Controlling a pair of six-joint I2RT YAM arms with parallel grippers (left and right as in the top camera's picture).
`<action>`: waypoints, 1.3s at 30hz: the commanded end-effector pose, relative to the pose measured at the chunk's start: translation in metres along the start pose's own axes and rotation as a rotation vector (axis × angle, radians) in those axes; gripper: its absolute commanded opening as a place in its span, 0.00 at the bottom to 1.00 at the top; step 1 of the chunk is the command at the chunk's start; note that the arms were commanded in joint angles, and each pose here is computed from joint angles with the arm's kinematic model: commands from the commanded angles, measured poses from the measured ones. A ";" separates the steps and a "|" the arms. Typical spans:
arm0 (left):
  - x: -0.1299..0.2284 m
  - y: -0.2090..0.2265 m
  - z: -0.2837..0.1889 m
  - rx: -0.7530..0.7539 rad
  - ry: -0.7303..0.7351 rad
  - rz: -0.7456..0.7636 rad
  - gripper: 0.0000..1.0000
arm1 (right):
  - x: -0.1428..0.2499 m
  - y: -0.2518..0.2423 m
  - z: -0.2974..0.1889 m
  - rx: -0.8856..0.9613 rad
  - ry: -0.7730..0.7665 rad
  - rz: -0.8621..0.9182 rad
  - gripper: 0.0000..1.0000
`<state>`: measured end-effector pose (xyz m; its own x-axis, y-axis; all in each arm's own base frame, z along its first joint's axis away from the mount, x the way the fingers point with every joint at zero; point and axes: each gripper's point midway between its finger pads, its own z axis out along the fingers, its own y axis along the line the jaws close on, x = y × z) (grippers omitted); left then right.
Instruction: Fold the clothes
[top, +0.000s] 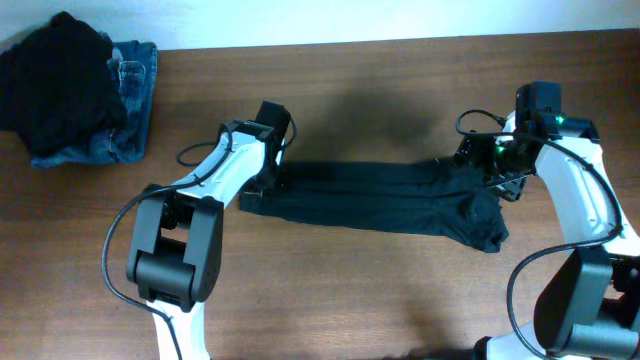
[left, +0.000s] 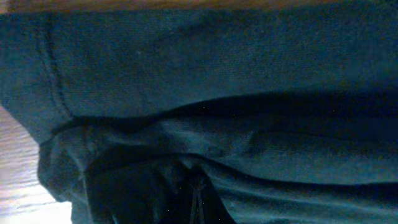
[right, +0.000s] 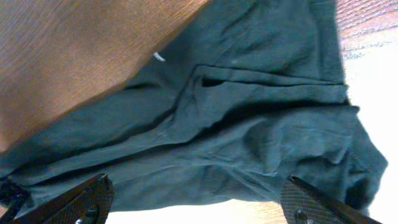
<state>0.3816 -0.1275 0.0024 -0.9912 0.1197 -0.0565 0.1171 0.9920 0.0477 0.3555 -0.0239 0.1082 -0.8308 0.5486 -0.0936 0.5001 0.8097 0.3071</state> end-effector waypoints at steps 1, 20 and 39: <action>0.000 0.026 0.006 -0.142 0.006 0.016 0.02 | 0.005 -0.005 0.011 0.010 0.034 -0.001 0.91; 0.006 0.036 0.005 -0.160 0.028 -0.073 0.01 | 0.017 -0.003 0.053 0.045 0.135 -0.022 0.77; 0.012 0.037 0.005 -0.167 0.053 -0.069 0.51 | 0.033 -0.035 0.099 0.304 0.203 -0.048 0.04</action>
<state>0.3757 -0.0879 0.0052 -0.9984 0.0496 -0.0279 0.0423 0.9748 0.2190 0.3413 -0.0036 0.0065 -0.8797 0.4647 0.1008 0.4729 0.8772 0.0827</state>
